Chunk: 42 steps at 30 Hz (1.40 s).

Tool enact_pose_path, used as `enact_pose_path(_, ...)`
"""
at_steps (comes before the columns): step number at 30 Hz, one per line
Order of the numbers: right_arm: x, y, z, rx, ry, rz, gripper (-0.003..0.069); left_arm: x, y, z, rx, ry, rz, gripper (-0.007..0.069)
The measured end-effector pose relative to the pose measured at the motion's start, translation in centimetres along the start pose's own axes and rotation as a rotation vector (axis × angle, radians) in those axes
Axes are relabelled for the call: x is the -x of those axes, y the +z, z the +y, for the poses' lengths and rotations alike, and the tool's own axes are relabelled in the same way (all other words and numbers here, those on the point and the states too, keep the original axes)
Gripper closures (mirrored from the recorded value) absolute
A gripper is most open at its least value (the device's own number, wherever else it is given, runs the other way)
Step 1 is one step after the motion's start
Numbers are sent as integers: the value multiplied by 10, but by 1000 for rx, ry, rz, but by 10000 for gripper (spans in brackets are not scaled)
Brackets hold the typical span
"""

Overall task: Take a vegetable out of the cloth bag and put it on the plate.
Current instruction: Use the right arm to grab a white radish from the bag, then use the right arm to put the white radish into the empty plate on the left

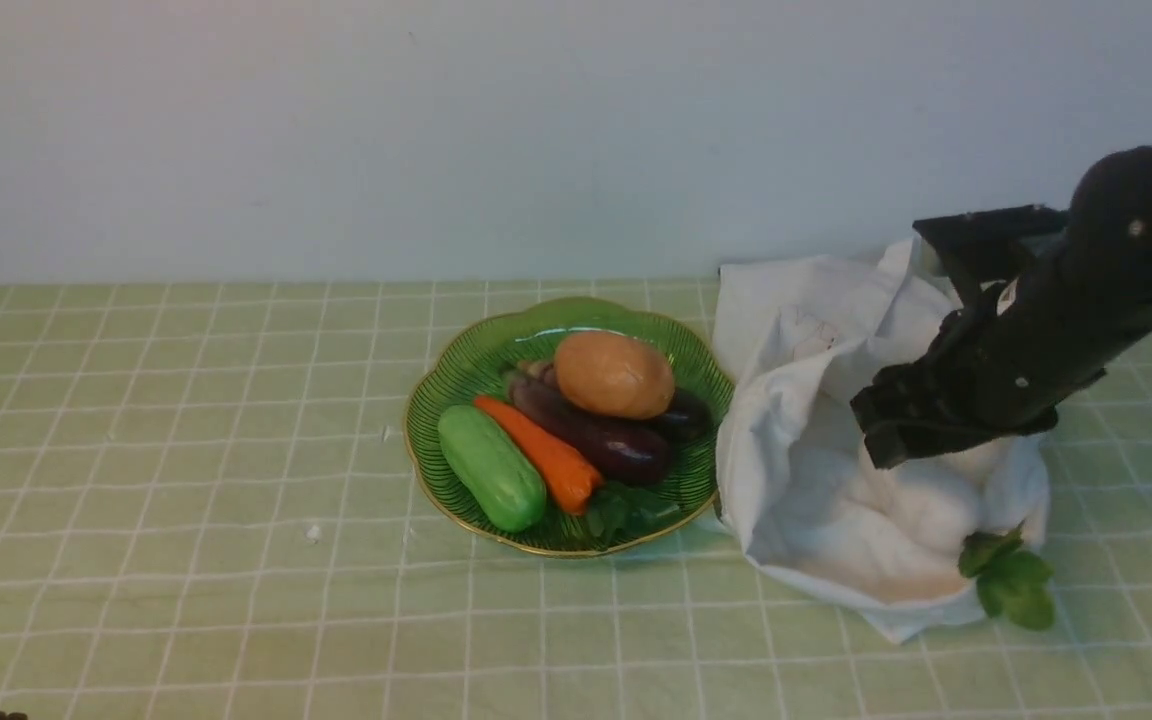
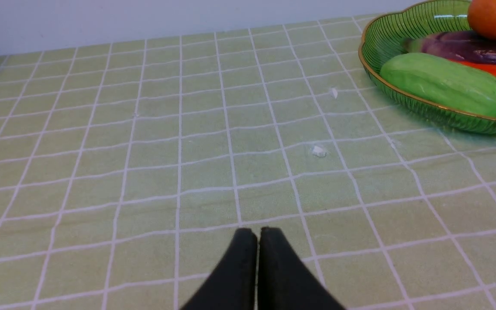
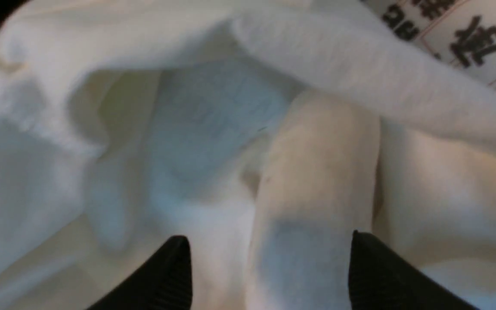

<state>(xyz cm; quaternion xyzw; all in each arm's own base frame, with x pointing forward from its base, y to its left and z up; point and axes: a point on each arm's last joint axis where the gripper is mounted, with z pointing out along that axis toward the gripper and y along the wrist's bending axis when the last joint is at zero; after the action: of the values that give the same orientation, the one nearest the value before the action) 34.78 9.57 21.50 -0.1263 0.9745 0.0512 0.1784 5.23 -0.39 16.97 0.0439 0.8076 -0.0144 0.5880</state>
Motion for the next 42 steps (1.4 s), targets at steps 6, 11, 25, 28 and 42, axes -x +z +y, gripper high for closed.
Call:
enact_pose_path(6, -5, 37, -7, -54, -32, 90, 162, 0, 0, 0, 0, 0, 0, 634)
enact_pose_path(11, -7, 43, -8, -55, -32, 108, 220, 0, 0, 0, 0, 0, 0, 634)
enact_pose_path(25, -2, -106, 26, 79, -40, -294, 220, 0, 0, 0, 0, 0, 0, 634)
enact_pose_path(28, 8, -106, 54, 157, -150, -388, 220, 0, 0, 0, 0, 0, 0, 634)
enact_pose_path(42, 60, 19, 158, 257, -425, -250, 220, 0, 0, 0, 0, 0, 0, 634)
